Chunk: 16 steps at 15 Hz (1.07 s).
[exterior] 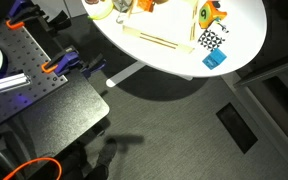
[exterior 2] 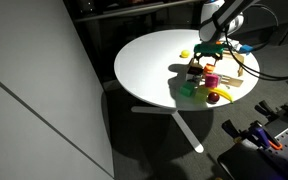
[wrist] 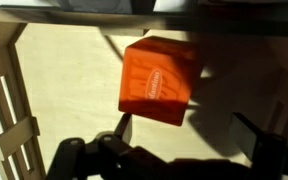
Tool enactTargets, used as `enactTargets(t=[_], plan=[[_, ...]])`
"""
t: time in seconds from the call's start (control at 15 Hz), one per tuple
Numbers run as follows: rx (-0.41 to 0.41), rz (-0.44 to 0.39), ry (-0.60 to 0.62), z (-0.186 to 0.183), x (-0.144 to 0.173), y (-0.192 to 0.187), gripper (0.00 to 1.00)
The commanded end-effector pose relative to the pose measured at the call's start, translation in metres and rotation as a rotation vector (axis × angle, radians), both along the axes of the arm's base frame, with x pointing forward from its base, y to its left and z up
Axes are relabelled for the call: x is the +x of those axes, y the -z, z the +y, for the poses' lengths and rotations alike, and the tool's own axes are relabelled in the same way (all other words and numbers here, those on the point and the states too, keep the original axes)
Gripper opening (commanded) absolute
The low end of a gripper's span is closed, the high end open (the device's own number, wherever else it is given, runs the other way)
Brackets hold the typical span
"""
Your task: Remove the orange building block from the tray and put it on the white and black dice
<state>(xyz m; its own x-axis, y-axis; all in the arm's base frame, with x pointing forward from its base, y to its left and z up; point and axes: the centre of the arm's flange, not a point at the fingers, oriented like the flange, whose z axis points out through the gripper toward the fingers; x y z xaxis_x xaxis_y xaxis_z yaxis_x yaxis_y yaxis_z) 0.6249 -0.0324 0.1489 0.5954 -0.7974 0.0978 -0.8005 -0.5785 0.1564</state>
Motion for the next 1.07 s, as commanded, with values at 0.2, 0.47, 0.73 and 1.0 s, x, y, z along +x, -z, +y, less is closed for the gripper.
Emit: enactTargets(t=[0.2, 0.47, 0.73, 1.0], plan=[[-0.004, 0.062, 0.041, 0.004, -0.012, -0.001, 1.0], [0.001, 0.095, 0.03, 0.005, -0.02, -0.002, 1.0], [0.003, 0.11, 0.016, 0.005, -0.029, -0.006, 1.0], [0.008, 0.111, 0.003, 0.004, -0.037, -0.011, 0.73]])
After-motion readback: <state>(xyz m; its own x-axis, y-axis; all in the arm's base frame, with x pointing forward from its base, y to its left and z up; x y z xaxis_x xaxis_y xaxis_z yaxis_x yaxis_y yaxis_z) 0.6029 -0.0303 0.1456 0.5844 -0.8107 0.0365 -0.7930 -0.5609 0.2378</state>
